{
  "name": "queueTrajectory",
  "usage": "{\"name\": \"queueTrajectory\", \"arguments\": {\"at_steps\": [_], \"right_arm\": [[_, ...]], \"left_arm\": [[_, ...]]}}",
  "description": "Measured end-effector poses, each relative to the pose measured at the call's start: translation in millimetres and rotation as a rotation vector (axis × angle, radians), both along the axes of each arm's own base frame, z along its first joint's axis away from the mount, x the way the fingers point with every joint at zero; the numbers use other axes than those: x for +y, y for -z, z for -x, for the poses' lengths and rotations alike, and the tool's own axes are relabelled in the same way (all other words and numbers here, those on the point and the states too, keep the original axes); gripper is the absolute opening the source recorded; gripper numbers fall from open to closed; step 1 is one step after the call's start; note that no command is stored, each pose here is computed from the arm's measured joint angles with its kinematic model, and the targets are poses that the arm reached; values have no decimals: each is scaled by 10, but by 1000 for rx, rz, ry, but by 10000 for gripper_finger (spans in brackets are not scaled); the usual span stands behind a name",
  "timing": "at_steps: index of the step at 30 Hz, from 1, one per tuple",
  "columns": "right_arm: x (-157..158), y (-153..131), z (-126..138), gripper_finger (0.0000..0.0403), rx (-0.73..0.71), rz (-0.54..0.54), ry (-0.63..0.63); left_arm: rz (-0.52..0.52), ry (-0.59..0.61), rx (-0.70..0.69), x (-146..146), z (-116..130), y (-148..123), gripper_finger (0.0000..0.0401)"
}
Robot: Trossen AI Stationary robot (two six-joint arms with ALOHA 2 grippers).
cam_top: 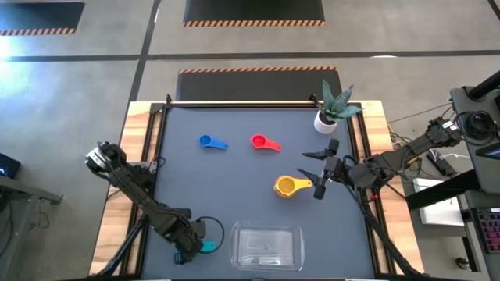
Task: Nest measuring cups in basket
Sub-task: Stack the light blue measuring cup into the yellow measuring cup
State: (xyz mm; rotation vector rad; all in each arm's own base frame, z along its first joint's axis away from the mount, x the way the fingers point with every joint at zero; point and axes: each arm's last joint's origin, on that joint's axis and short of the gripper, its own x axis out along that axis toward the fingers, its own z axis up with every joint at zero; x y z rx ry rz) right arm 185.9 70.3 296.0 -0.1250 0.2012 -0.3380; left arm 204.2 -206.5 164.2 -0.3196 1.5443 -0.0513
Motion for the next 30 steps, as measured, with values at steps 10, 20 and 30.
{"name": "queueTrajectory", "arguments": {"at_steps": [10,20,30], "right_arm": [[1,-6,-1,233,-7,-3,0],[6,4,-12,233,-2,-1,0],[55,105,-111,233,44,23,0]], "left_arm": [[-22,-6,-48,69,50,-155,2],[-33,-44,-193,179,84,-422,1],[-49,-32,-238,301,5,-478,0]]}}
